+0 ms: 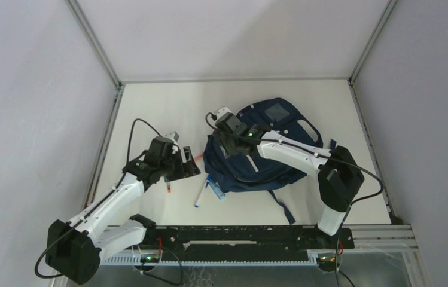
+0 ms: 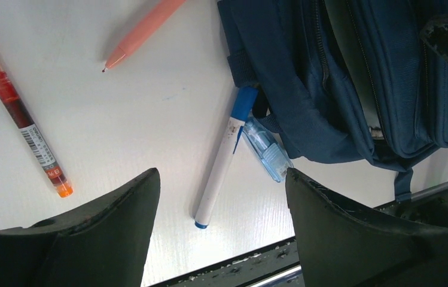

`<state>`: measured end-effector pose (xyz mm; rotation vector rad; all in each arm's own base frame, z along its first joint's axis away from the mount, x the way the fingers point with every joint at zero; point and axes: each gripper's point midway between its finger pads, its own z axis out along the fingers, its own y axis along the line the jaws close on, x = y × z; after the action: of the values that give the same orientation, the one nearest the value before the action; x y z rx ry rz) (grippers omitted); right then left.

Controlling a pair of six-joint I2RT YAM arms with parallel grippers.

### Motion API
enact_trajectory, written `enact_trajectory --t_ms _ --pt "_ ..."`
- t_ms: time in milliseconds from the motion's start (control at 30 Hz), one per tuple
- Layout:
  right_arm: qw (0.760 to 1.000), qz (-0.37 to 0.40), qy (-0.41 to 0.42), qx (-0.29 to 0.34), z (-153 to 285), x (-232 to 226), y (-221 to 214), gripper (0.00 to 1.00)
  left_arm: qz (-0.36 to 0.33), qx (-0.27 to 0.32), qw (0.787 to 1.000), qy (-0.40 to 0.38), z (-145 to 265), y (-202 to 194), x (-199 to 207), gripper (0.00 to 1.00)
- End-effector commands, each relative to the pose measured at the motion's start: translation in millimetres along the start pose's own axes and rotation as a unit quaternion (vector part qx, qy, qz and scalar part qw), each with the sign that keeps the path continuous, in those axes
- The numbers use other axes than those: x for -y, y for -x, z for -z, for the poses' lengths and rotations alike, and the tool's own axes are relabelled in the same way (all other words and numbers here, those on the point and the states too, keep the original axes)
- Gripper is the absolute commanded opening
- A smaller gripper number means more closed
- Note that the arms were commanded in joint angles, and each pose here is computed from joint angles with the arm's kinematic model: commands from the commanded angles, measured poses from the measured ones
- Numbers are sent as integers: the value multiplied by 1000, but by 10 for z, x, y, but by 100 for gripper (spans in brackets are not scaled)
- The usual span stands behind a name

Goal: Pack the student bag
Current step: Adjust the student bag at the center of the board.

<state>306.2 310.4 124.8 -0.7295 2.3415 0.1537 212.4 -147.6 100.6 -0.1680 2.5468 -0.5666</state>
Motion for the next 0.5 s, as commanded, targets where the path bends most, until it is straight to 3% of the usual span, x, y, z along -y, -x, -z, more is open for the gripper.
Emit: enact_trajectory --t_ms 0,100,200,467 --pt "999 12 -16 25 66 -32 132 51 0 13 1000 -4 -61 57 35 81" --pt "999 1 -32 27 52 64 151 20 -1 12 1000 -9 -112 80 65 81" --pt "999 -12 -42 31 86 175 188 2 0 7 1000 -20 -205 116 131 81" --pt "996 -66 -29 51 333 443 213 0 -16 -14 998 -54 -588 398 440 80"
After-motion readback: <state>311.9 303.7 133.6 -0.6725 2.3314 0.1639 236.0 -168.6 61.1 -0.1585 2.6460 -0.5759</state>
